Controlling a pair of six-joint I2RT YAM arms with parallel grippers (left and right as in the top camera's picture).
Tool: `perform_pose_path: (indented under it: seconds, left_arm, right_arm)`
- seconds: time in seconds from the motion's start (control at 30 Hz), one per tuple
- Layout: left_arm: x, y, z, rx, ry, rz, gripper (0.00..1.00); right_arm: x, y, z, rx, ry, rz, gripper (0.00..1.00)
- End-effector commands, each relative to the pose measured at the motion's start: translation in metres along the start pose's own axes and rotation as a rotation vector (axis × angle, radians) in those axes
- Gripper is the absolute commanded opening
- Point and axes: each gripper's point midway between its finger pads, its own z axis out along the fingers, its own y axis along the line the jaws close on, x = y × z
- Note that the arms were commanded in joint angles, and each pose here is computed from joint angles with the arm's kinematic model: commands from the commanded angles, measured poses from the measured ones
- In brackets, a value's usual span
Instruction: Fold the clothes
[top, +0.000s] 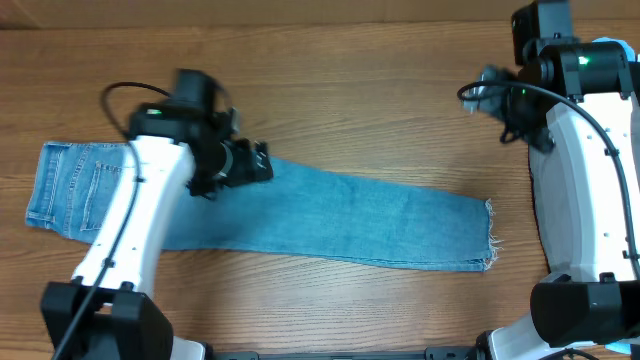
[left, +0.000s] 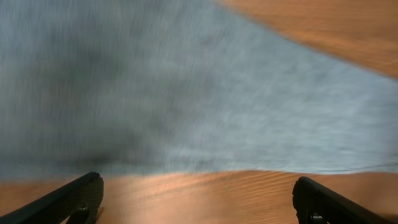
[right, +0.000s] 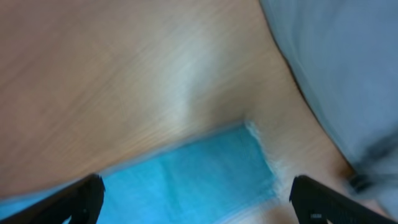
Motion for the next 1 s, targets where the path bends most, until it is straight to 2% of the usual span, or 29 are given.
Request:
perform_pose_path:
  seconds: [0.0, 0.03, 0.1, 0.17, 0.2, 0.23, 0.27, 0.37, 0.6, 0.77, 0.97]
  left_arm:
    - [0.008, 0.003, 0.0, -0.251, -0.069, -0.07, 1.0]
    - [0.018, -0.012, 0.003, -0.26, -0.062, -0.008, 1.0]
    - [0.025, -0.021, 0.005, -0.27, -0.055, 0.036, 1.0]
    - [0.03, -0.026, 0.006, -0.281, -0.051, 0.064, 1.0]
    - [0.033, -0.028, 0.006, -0.287, -0.044, 0.077, 1.0]
    - [0.036, -0.025, 0.007, -0.299, -0.037, 0.079, 1.0]
    - [0.036, -0.024, 0.008, -0.306, -0.034, 0.079, 1.0]
    - [0.04, -0.018, 0.012, -0.32, -0.018, 0.075, 1.0]
    - [0.048, -0.009, 0.028, -0.336, 0.009, 0.074, 1.0]
    - [0.047, -0.011, 0.035, -0.321, -0.001, 0.073, 1.0]
    - [0.046, -0.011, 0.036, -0.319, -0.003, 0.074, 1.0]
  right_arm:
    - [0.02, -0.016, -0.001, 0.057, 0.078, -0.033, 0.99]
    - [0.029, -0.022, 0.004, 0.085, 0.119, -0.041, 0.9]
    - [0.038, -0.026, 0.013, 0.111, 0.16, -0.055, 0.78]
    - [0.046, -0.029, 0.024, 0.132, 0.193, -0.061, 0.62]
    - [0.055, -0.031, 0.042, 0.144, 0.226, -0.065, 0.33]
    - [0.067, -0.028, 0.064, 0.133, 0.268, -0.064, 0.09]
    - [0.073, -0.027, 0.073, 0.124, 0.288, -0.062, 0.06]
    - [0.101, -0.02, 0.113, 0.066, 0.369, -0.05, 0.04]
    - [0.152, -0.017, 0.171, -0.03, 0.467, -0.026, 0.04]
    - [0.171, -0.013, 0.194, -0.099, 0.481, 0.005, 0.04]
    - [0.172, -0.009, 0.214, -0.135, 0.425, 0.043, 0.04]
